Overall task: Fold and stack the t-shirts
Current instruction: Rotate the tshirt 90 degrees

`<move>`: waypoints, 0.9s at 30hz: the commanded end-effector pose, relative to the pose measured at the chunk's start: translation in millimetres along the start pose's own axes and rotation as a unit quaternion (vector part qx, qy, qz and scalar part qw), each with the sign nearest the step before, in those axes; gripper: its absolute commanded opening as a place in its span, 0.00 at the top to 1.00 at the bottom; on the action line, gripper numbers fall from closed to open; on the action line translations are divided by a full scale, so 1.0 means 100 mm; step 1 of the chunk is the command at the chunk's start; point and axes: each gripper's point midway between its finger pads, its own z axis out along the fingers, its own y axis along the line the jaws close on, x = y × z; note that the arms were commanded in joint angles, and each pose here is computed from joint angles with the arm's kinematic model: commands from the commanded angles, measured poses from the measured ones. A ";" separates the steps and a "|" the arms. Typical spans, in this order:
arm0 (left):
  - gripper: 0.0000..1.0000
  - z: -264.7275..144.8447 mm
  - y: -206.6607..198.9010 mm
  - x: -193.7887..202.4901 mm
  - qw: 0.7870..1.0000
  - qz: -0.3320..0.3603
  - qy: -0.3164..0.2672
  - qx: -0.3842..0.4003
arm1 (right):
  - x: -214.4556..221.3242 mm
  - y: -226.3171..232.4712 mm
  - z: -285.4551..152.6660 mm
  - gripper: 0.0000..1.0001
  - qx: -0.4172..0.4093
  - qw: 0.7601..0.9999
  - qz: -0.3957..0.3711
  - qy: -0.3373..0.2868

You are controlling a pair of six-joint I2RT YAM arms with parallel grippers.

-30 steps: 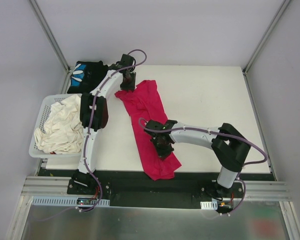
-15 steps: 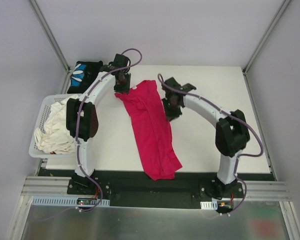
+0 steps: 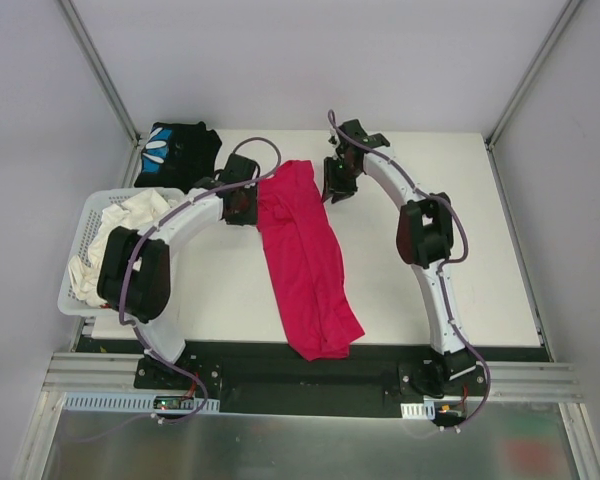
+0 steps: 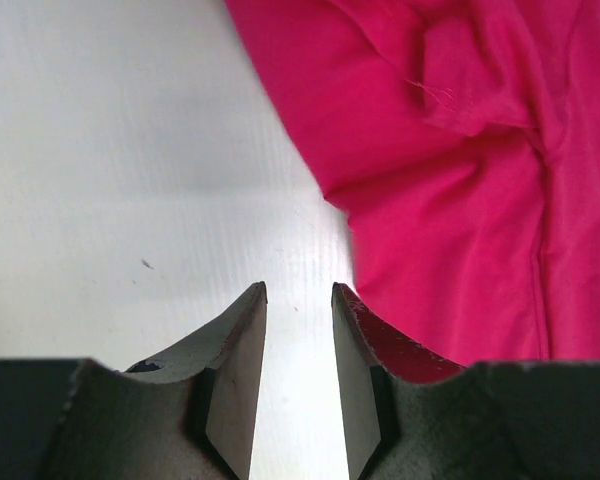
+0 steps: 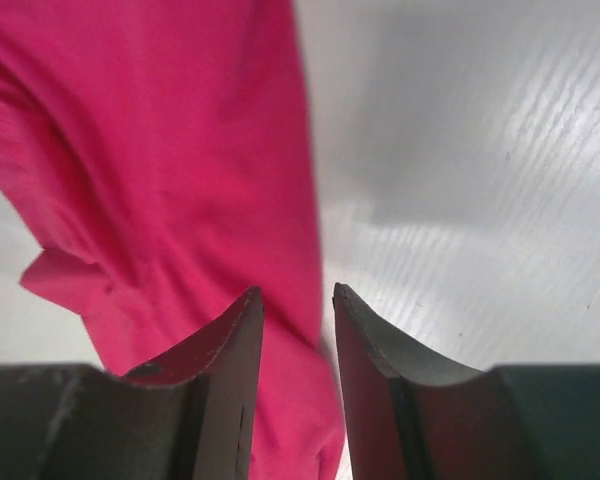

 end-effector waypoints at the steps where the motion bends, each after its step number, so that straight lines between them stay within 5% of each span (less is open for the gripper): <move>1: 0.68 -0.32 -0.23 -0.25 0.996 -0.003 -0.092 0.016 | 0.12 0.12 0.02 0.62 -0.049 0.999 0.017 0.015; 20: 0.68 -0.33 -0.53 -0.20 0.995 0.031 -0.087 0.042 | 0.16 0.15 0.40 0.63 -0.076 0.996 0.045 0.032; 22: 0.68 -0.36 -0.51 -0.21 0.995 0.033 -0.090 0.040 | 0.17 0.12 0.43 0.68 -0.071 0.996 0.045 0.033; 25: 0.68 -0.38 -0.48 -0.21 0.994 0.036 -0.094 0.035 | 0.21 0.03 0.47 0.95 -0.057 0.996 0.050 0.037; 27: 0.68 -0.39 -0.46 -0.20 0.994 0.036 -0.095 0.030 | 0.21 0.01 0.47 0.99 -0.056 0.996 0.054 0.035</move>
